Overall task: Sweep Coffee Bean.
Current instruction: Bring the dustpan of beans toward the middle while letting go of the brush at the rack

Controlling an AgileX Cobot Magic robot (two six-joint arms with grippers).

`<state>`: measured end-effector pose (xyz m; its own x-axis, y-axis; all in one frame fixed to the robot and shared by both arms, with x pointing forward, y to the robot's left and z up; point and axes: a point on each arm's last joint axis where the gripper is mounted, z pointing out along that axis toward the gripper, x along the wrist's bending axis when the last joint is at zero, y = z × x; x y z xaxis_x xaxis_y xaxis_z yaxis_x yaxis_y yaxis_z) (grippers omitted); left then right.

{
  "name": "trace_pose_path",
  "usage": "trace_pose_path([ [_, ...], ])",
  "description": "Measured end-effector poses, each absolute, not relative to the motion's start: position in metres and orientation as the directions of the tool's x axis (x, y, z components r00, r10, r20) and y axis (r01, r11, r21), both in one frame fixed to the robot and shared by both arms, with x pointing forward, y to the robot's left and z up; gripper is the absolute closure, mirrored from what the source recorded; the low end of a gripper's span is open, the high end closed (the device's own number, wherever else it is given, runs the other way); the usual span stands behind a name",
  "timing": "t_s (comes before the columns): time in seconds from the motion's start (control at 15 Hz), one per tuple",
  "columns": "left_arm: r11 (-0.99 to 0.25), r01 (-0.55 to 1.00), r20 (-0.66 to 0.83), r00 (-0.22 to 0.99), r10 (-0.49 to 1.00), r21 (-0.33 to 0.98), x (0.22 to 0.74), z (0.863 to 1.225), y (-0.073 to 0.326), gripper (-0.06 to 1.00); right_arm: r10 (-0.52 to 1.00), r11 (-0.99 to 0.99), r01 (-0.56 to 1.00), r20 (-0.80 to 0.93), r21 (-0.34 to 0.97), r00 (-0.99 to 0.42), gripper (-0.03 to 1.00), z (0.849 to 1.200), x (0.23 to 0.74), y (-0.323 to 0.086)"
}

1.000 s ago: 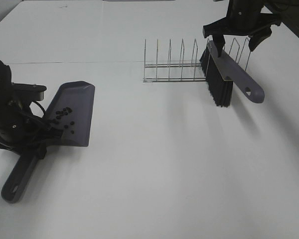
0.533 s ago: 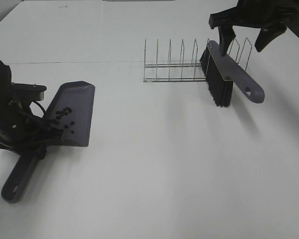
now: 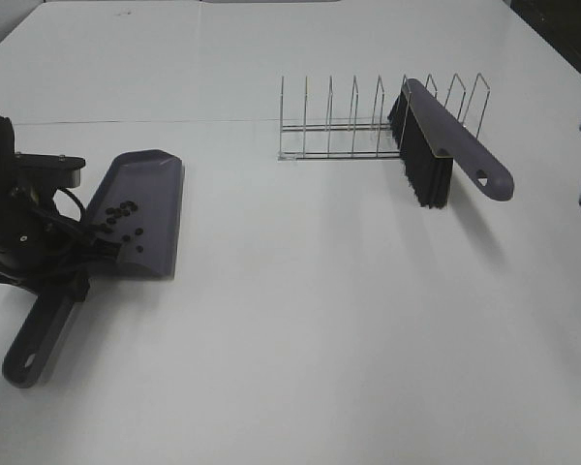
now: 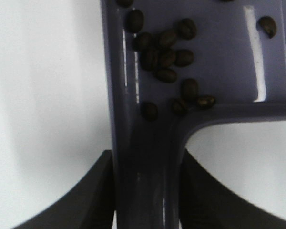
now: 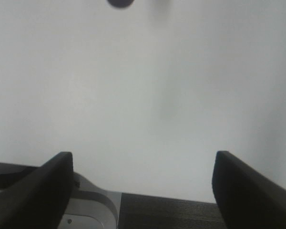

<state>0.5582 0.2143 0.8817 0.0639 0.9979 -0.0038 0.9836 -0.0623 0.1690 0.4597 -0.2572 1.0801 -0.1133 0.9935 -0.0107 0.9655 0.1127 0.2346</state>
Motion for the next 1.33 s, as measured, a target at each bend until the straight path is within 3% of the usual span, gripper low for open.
trace_pose_path([
  [0.33, -0.104, 0.982, -0.022, 0.108, 0.994, 0.159, 0.551, 0.884, 0.189, 0.59, 0.99, 0.075, 0.928, 0.087, 0.365, -0.114, 0.26, 1.076, 0.357, -0.27],
  [0.4, -0.115, 0.978, -0.035, 0.123, 0.992, 0.172, 0.55, 0.888, 0.172, 0.59, 0.987, 0.065, 0.896, 0.104, 0.44, -0.123, 0.26, 1.078, 0.331, -0.275],
  [0.6, -0.125, 0.965, -0.063, 0.143, 0.988, 0.23, 0.558, 0.901, 0.149, 0.59, 0.984, 0.054, 0.837, 0.113, 0.545, -0.137, 0.26, 1.075, 0.298, -0.281],
  [0.73, -0.121, 0.962, -0.086, 0.146, 0.986, 0.246, 0.572, 0.898, 0.131, 0.59, 0.982, 0.046, 0.812, 0.122, 0.581, -0.144, 0.26, 1.055, 0.276, -0.285],
  [1.0, -0.124, 0.979, -0.073, 0.137, 0.988, 0.16, 0.583, 0.875, 0.118, 0.59, 0.981, 0.041, 0.79, 0.126, 0.612, -0.149, 0.26, 1.053, 0.268, -0.286],
  [1.33, -0.119, 0.981, -0.075, 0.131, 0.989, 0.151, 0.59, 0.872, 0.114, 0.59, 0.98, 0.039, 0.79, 0.132, 0.611, -0.151, 0.26, 1.053, 0.268, -0.286],
])
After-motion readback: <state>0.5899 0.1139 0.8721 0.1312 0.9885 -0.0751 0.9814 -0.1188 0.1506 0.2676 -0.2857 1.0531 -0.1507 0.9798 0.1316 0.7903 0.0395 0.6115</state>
